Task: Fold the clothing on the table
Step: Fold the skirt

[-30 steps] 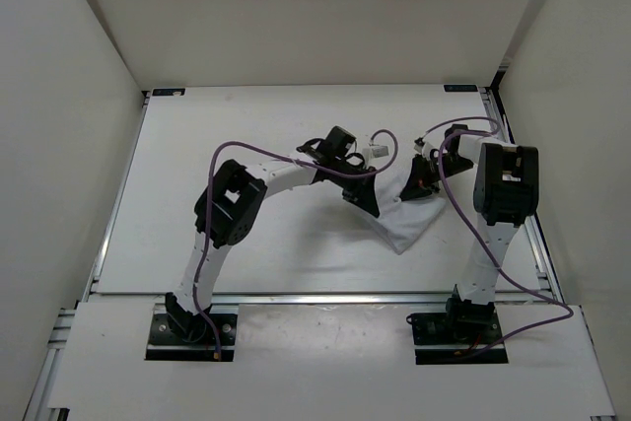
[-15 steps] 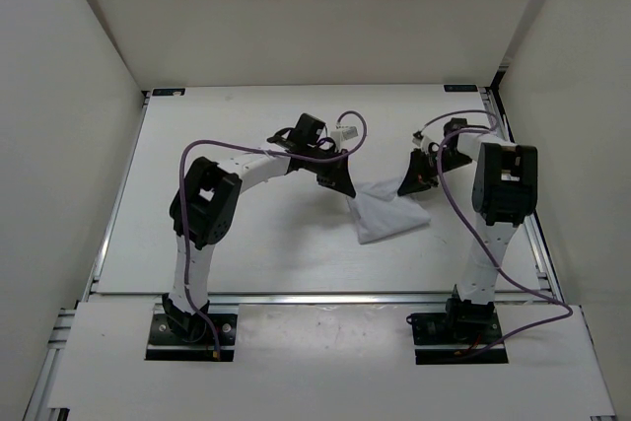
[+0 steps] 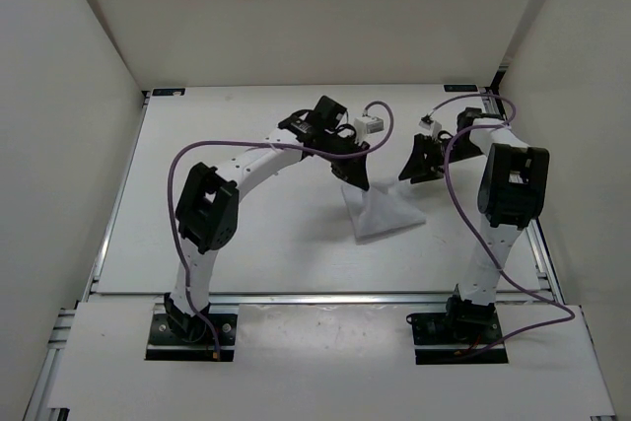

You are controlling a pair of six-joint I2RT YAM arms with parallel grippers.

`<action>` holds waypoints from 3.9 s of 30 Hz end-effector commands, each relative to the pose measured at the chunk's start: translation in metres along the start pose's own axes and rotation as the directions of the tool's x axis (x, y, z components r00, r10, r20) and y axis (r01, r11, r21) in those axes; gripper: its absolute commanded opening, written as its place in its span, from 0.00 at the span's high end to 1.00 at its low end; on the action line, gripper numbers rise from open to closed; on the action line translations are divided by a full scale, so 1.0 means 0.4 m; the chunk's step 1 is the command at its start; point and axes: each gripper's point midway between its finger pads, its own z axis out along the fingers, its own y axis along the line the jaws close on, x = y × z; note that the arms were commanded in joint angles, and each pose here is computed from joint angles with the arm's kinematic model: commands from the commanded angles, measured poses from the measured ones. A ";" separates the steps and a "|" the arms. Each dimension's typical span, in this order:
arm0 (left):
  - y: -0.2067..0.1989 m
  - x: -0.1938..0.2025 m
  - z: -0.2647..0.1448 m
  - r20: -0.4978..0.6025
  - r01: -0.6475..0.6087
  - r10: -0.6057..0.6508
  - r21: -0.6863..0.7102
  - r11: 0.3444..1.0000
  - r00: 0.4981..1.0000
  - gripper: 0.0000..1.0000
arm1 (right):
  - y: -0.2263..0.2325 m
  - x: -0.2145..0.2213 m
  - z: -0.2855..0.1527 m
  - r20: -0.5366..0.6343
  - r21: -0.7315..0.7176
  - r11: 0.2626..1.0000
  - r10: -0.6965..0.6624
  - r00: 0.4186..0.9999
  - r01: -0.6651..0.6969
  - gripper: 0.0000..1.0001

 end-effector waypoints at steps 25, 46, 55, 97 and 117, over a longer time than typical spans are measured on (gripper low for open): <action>-0.466 0.386 0.056 -0.210 -0.378 0.401 0.141 0.915 0.892 0.98 | 0.312 0.363 -0.080 0.062 0.136 0.951 -0.288 0.955 0.278 0.24; -0.380 0.218 -0.167 0.380 0.030 -0.022 -0.015 0.999 0.925 0.01 | 0.285 0.367 -0.112 0.065 0.285 0.892 -0.384 0.921 0.351 0.19; -0.170 0.265 -0.157 0.368 0.293 -0.242 -0.090 0.952 0.898 1.00 | 0.251 0.279 -0.159 0.086 0.329 0.900 -0.330 0.940 0.286 0.21; 0.384 -0.010 -0.061 0.270 0.549 -0.481 -0.317 0.773 0.834 1.00 | 0.179 0.117 -0.253 0.135 0.393 0.894 -0.288 0.948 0.216 0.22; 0.052 0.322 -0.043 -0.115 0.194 -0.292 -0.516 0.834 0.949 1.00 | 0.159 0.127 -0.236 0.120 0.394 0.895 -0.277 0.954 0.210 0.22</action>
